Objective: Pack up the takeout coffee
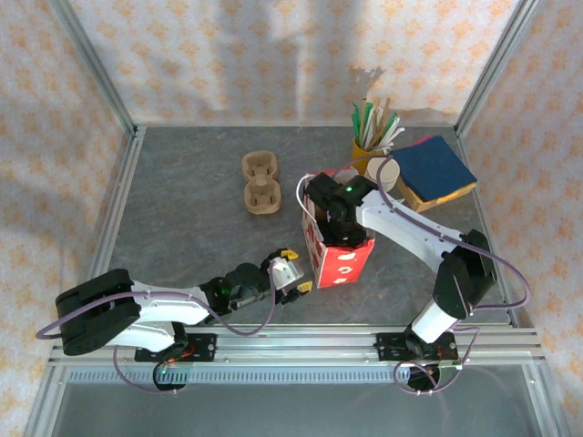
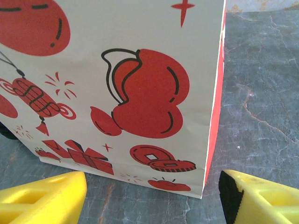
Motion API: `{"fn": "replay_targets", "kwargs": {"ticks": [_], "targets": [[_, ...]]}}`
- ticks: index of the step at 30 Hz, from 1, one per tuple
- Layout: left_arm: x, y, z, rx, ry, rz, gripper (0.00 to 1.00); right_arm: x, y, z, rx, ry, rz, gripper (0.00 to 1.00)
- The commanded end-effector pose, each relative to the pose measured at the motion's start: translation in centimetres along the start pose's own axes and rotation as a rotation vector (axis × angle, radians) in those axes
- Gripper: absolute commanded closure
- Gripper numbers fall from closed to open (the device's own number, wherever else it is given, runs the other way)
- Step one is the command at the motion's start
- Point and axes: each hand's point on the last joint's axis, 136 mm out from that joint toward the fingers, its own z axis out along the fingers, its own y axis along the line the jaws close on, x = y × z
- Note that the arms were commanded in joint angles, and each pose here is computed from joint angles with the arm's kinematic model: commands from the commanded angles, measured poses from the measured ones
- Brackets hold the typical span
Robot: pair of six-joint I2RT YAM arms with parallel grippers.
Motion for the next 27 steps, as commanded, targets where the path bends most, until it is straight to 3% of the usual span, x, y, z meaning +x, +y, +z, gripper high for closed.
{"fn": "replay_targets", "kwargs": {"ticks": [1, 27], "targets": [[-0.4, 0.0, -0.1, -0.010, -0.005, 0.004, 0.22, 0.1, -0.7, 1.3, 0.051, 0.026, -0.004, 0.26], [-0.5, 0.1, -0.1, -0.013, -0.008, -0.001, 0.22, -0.5, -0.2, 0.1, 0.022, -0.008, 0.002, 0.23]]}}
